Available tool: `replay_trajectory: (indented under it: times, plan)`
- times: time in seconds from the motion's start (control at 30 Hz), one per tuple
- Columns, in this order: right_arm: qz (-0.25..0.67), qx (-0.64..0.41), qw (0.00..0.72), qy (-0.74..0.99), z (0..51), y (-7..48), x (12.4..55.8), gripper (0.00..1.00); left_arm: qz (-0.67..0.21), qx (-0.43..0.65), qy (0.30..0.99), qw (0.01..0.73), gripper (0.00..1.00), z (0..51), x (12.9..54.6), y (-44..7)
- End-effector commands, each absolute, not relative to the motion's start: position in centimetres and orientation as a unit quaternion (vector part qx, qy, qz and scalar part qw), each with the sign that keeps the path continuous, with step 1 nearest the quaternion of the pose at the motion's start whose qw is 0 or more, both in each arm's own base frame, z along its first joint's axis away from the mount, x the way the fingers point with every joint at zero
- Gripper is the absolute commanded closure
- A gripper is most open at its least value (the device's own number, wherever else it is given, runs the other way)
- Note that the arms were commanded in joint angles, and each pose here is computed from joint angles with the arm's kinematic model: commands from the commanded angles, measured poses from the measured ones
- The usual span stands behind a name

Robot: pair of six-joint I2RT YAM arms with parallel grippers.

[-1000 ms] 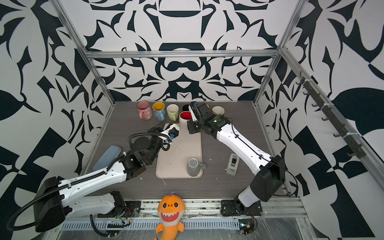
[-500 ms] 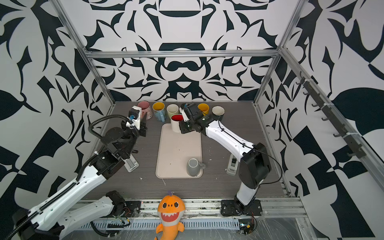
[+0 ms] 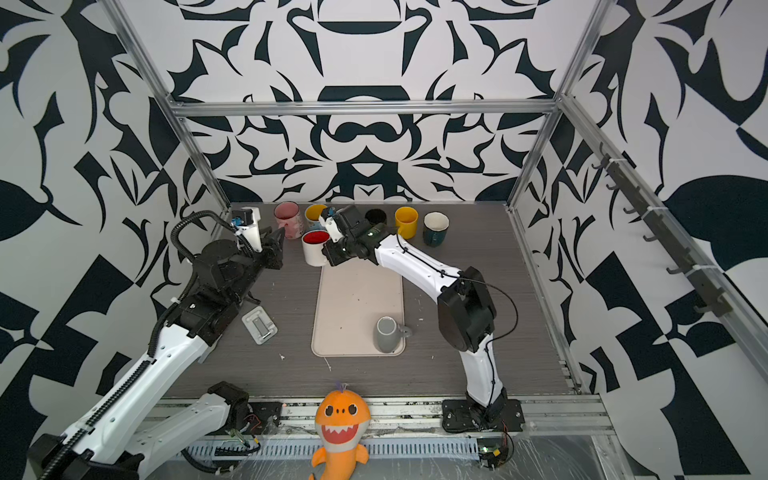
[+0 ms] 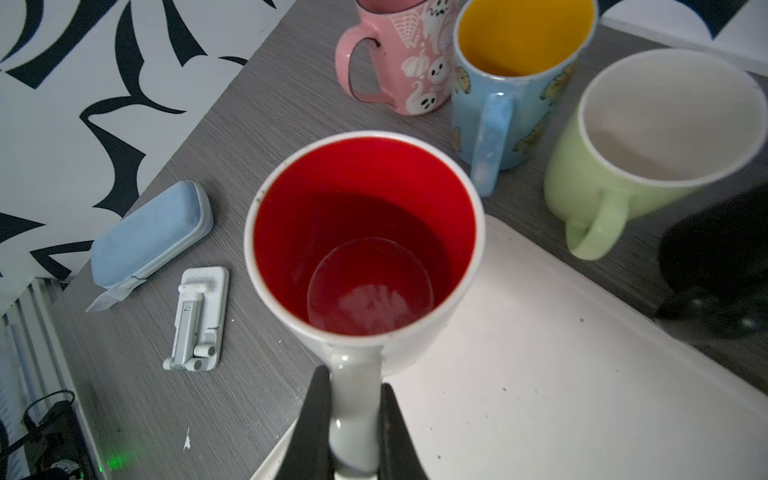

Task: Turn the mug right side up
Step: 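Lower the upright white mug beside the pink mug with the right gripper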

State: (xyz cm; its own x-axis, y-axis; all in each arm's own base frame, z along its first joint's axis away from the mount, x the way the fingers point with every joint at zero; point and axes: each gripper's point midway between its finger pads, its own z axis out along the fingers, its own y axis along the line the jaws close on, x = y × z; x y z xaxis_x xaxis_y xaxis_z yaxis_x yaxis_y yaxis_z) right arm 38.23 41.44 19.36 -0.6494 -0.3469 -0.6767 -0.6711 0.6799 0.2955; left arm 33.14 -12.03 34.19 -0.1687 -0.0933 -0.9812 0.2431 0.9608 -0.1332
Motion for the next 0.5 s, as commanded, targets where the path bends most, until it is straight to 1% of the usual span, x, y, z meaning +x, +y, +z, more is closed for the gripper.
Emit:
replay_trajectory:
  times: [0.0,0.2,0.47]
  plan:
    - [0.319,-0.324,0.372,0.809,25.8,44.3,38.8,1.0,-0.176,0.036,0.747,0.64,0.63,34.5,32.7,-12.3]
    - [0.318,-0.346,0.359,0.806,24.0,46.6,39.1,1.0,-0.186,0.038,0.748,0.636,0.63,34.1,32.6,-12.3]
    - [0.313,-0.358,0.354,0.805,21.6,48.2,39.8,1.0,-0.193,0.044,0.747,0.634,0.63,33.7,33.0,-12.7]
